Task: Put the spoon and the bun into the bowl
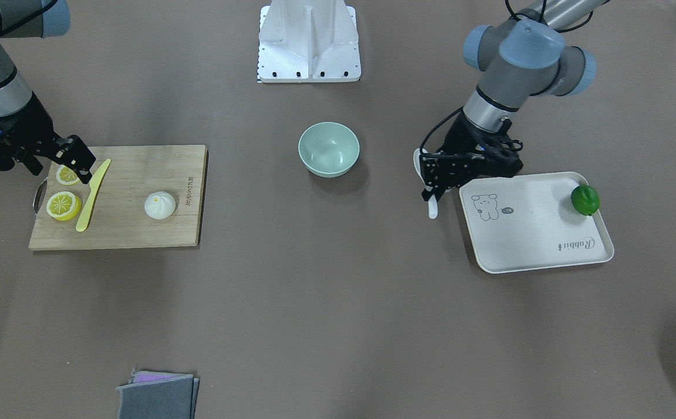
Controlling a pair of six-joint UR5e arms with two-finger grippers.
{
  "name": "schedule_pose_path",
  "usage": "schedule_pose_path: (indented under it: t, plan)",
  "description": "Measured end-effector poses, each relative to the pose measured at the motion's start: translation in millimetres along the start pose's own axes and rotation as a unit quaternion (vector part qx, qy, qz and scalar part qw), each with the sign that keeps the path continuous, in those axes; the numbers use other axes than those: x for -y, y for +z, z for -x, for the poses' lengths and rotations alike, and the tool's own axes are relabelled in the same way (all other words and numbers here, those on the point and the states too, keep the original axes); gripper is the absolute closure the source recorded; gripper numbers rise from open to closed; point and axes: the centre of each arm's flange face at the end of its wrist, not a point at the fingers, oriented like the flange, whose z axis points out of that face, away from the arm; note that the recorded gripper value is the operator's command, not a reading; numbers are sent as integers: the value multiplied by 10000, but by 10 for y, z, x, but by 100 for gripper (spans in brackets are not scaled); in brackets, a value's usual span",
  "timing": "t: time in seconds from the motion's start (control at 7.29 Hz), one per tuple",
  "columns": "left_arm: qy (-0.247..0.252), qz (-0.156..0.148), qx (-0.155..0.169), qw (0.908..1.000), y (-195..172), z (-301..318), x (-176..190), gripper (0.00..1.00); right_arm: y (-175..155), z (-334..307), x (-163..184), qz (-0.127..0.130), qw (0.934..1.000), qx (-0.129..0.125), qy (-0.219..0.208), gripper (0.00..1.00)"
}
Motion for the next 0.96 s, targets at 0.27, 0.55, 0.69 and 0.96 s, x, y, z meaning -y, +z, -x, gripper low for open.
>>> schedule_pose_path:
  t: [0.27, 0.55, 0.69, 0.96]
  plan:
    - [-194, 10, -111, 9998, 201, -668, -509, 100, -9, 55, -2, -14, 10000, 29, -2, 1]
    - [-258, 21, -143, 9996, 324, -1019, -924, 100, -12, 72, -2, -22, 10000, 37, -8, 1]
    - [-273, 38, -160, 9995, 355, -1090, -1066, 76, -10, 76, -4, -27, 10000, 35, -13, 1]
    - [-272, 77, -199, 9994, 366, -1151, -1193, 2, -9, 82, -3, -43, 10000, 28, -17, 1]
